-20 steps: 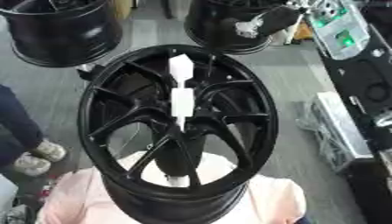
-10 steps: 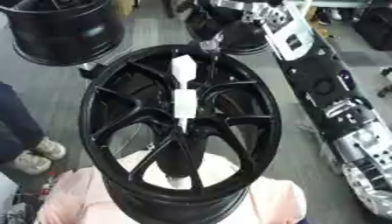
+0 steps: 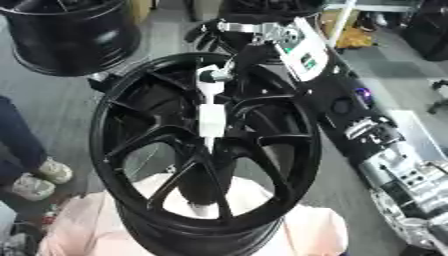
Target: Pull the pin out of the wheel hub.
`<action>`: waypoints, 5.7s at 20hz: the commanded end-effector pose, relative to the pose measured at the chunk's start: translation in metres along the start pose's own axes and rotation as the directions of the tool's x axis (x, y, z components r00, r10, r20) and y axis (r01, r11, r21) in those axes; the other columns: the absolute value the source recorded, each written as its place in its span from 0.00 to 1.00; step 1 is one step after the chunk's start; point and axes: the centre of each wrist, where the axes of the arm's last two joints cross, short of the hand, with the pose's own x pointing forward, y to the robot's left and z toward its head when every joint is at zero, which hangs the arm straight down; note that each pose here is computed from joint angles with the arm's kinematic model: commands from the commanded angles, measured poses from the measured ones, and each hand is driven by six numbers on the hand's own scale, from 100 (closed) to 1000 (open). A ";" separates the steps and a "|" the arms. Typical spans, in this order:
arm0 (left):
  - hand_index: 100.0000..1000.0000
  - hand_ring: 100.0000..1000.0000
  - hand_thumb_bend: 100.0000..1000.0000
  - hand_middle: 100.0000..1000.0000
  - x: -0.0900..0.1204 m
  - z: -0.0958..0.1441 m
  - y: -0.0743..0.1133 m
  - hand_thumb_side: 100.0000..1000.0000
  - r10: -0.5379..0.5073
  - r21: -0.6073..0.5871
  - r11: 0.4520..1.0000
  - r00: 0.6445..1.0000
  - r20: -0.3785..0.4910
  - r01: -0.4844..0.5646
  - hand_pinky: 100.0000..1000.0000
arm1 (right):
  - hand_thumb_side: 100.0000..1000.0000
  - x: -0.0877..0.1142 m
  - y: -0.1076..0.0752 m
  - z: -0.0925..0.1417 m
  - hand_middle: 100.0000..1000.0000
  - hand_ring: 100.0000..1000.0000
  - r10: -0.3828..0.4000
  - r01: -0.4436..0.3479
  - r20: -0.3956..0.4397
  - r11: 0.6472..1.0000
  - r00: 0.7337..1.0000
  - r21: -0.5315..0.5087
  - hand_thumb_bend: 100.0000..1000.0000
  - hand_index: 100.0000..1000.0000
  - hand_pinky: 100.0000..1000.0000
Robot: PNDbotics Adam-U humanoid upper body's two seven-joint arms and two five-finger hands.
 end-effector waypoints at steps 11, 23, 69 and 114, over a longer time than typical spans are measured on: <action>0.57 0.54 0.15 0.54 0.010 -0.003 0.003 0.59 -0.028 -0.012 1.000 0.999 0.031 0.028 0.65 | 0.24 -0.007 0.001 0.008 0.83 0.82 0.196 -0.218 0.116 0.949 0.974 0.227 0.30 0.90 0.80; 0.57 0.54 0.15 0.54 0.010 -0.003 0.003 0.59 -0.028 -0.009 1.000 0.999 0.032 0.029 0.65 | 0.27 -0.027 0.001 0.031 0.71 0.76 0.120 -0.121 0.017 0.975 0.993 0.188 0.20 0.79 0.77; 0.57 0.54 0.15 0.54 0.007 0.000 0.010 0.59 -0.042 0.020 0.999 0.999 0.010 0.042 0.65 | 0.08 -0.011 -0.076 0.194 0.34 0.49 -0.049 0.075 0.059 0.762 0.997 -0.643 0.04 0.46 0.61; 0.57 0.54 0.14 0.54 0.005 0.000 0.006 0.59 -0.008 0.028 1.000 1.000 0.016 0.008 0.65 | 0.45 -0.018 0.271 0.165 0.76 0.61 -0.779 0.258 0.100 0.081 0.619 -0.963 0.04 0.81 0.63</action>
